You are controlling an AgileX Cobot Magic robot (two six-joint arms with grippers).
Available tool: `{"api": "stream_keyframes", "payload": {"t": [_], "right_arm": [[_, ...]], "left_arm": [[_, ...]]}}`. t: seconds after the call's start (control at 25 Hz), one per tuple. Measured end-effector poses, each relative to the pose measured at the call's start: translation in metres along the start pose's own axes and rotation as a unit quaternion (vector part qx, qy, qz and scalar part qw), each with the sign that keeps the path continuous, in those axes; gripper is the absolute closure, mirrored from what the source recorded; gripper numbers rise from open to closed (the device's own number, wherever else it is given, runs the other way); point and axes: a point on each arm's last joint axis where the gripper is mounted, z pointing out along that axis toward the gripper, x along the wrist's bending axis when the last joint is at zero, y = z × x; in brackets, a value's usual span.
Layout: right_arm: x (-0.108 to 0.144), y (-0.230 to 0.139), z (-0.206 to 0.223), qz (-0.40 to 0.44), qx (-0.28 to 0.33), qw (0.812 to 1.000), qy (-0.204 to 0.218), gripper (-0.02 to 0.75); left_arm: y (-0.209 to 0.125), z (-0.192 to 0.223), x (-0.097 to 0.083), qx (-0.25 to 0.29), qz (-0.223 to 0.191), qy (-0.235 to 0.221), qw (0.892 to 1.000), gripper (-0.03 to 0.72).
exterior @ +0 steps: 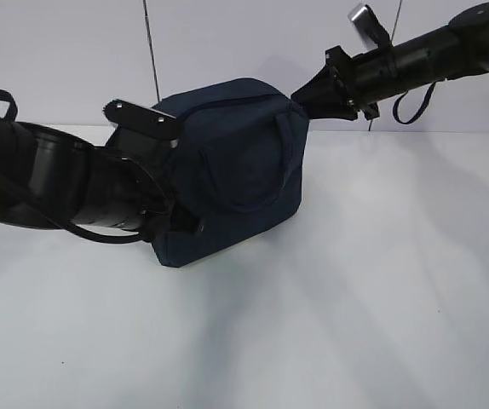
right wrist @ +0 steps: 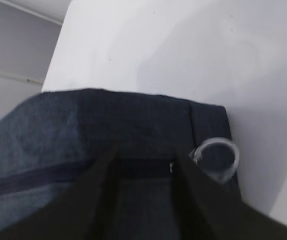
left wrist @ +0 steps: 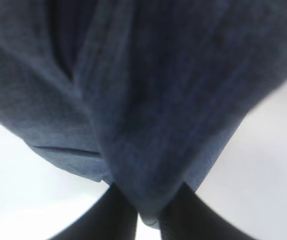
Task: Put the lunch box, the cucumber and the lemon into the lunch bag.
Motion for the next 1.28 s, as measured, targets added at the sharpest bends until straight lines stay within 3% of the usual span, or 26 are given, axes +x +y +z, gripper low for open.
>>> {"api": "stream_keyframes", "payload": {"t": [0.08, 0.2, 0.32, 0.52, 0.8, 1.16, 1.28], "right_arm": [[0.000, -0.001, -0.001, -0.007, 0.012, 1.000, -0.007, 0.354], [-0.002, -0.004, -0.001, -0.011, 0.025, 0.999, -0.017, 0.316], [-0.004, -0.006, -0.001, -0.010, 0.037, 0.999, -0.028, 0.305], [0.004, -0.003, -0.010, -0.027, 0.042, 0.998, -0.049, 0.304], [0.047, 0.011, -0.046, -0.101, 0.039, 0.989, -0.101, 0.304], [0.116, 0.022, -0.096, -0.176, 0.006, 0.975, -0.135, 0.322], [0.136, 0.023, -0.111, -0.196, -0.006, 0.970, -0.143, 0.351]], "left_arm": [[0.003, -0.003, -0.002, -0.007, -0.003, -0.012, 1.000, 0.466], [0.011, -0.014, -0.002, -0.025, -0.023, -0.024, 0.999, 0.293], [0.018, -0.025, 0.000, -0.043, -0.037, -0.029, 0.998, 0.223], [0.023, -0.047, 0.003, -0.067, -0.066, -0.045, 0.995, 0.202], [0.032, -0.079, 0.019, -0.109, -0.092, -0.056, 0.988, 0.201], [0.048, -0.098, 0.065, -0.165, -0.140, -0.088, 0.972, 0.216], [0.049, -0.099, 0.079, -0.177, -0.134, -0.109, 0.969, 0.216]]}}
